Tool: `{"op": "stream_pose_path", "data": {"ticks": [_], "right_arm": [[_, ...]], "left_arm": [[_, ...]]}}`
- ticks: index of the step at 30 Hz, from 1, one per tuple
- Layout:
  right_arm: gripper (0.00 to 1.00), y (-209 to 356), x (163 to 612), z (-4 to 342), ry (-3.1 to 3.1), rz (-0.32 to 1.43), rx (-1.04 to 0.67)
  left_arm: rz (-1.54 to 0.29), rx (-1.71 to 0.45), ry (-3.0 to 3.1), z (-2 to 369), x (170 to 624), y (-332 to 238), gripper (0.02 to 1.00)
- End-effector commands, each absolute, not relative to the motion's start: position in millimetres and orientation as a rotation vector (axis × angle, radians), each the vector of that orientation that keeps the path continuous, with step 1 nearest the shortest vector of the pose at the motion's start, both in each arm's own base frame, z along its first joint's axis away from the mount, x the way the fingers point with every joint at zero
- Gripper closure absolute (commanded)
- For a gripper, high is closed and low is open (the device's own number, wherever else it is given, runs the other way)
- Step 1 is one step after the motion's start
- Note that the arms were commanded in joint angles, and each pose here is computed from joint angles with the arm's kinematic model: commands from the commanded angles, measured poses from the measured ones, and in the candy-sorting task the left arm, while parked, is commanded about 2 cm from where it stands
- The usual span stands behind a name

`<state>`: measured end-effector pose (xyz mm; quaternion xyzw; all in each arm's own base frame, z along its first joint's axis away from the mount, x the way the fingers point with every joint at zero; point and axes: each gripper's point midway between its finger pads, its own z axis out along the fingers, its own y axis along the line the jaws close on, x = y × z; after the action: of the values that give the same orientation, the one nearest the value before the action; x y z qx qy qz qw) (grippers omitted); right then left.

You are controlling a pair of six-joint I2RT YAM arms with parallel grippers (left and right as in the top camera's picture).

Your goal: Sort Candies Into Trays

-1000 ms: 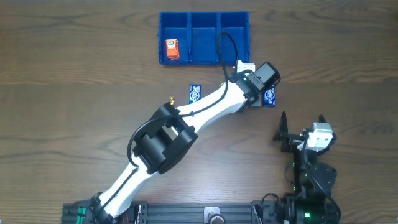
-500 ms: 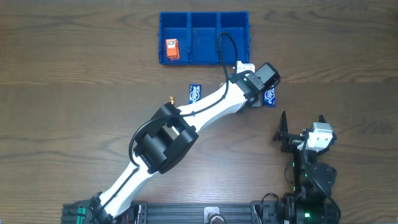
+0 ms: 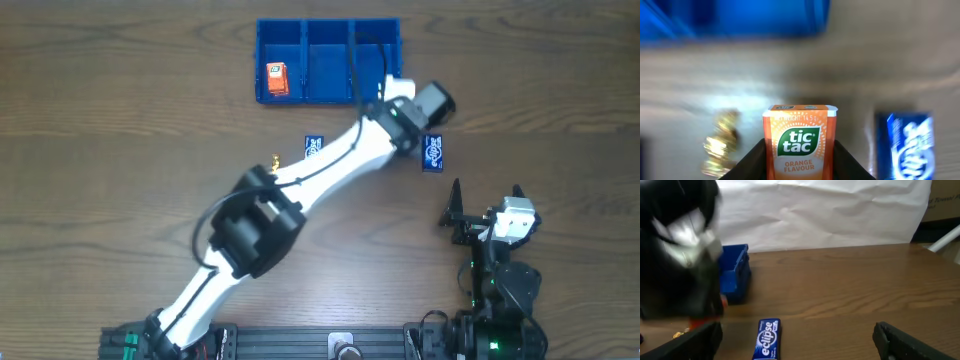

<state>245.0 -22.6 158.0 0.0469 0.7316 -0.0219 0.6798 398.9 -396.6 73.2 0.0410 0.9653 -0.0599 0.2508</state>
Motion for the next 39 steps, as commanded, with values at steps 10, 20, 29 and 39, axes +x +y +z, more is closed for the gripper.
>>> {"op": "stream_pose_path", "data": {"ticks": [10,20,29,39], "right_arm": [[0.001,-20,245,156,1.646,-0.047,0.084],[0.001,-20,245,156,1.646,-0.047,0.084],[0.001,-20,245,156,1.646,-0.047,0.084],[0.001,-20,245,156,1.646,-0.047,0.084]], "left_arm": [[-0.105,-0.122,2.446,204,515,-203,0.822],[-0.075,-0.033,2.540,151,531,-193,0.820],[-0.078,-0.029,2.608,118,535,-184,0.814],[-0.065,-0.039,2.616,115,535,-178,0.809]]}}
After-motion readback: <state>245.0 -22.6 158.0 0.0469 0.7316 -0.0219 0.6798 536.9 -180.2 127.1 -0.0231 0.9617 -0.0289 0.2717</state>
